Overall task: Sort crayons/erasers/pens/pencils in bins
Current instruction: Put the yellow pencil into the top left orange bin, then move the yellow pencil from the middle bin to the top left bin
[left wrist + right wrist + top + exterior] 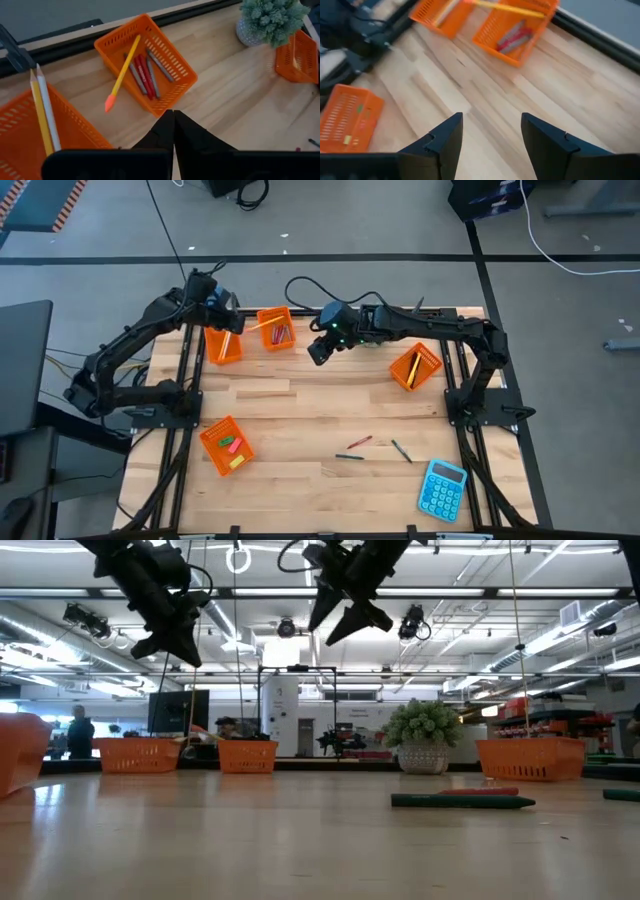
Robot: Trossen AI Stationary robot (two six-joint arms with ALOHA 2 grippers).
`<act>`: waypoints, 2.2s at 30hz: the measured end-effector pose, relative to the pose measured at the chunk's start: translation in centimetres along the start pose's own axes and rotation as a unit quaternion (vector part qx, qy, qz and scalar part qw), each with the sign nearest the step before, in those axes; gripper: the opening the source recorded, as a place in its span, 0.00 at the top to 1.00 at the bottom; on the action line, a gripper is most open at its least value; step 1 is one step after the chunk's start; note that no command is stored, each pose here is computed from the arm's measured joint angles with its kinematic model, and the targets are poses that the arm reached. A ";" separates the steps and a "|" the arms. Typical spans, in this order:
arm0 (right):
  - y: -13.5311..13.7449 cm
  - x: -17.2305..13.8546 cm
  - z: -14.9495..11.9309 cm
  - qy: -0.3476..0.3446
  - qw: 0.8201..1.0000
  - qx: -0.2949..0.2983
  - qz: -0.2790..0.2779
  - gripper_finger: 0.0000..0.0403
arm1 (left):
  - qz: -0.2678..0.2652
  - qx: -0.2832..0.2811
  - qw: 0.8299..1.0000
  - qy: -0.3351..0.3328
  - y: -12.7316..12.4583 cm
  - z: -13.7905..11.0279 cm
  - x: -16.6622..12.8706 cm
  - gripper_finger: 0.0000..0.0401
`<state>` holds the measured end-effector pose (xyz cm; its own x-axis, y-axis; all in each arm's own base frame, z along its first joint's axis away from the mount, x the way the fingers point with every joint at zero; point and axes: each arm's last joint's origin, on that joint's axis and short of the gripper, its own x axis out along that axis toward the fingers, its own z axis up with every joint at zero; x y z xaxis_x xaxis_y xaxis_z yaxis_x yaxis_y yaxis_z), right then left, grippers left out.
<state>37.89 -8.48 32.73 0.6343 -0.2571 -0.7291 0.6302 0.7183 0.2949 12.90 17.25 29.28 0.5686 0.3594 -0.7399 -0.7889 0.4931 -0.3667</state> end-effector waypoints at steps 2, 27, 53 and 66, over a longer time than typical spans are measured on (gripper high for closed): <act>-0.1 0.0 -0.3 0.011 1.000 0.015 -0.012 0.49 | 0.002 0.002 1.000 -0.002 0.2 0.1 0.0 0.98; 1.2 -1.6 -1.8 0.026 0.999 -0.011 -0.028 0.49 | -0.050 -0.080 0.993 -0.072 -0.9 1.6 0.0 0.77; -3.5 -10.7 -2.0 0.066 0.994 -0.018 -0.082 0.49 | 0.020 -0.022 0.994 0.104 -5.4 2.1 14.6 0.61; -3.5 -10.8 -2.0 0.066 0.994 -0.001 -0.081 0.49 | 0.077 0.005 0.985 0.152 -4.4 1.4 17.3 0.62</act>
<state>27.97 -6.92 38.31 0.4595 -0.2831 -0.8419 0.7188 0.6753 0.1653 26.47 22.43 18.91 0.3462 0.1776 -0.9212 -0.8571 0.4592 -0.2336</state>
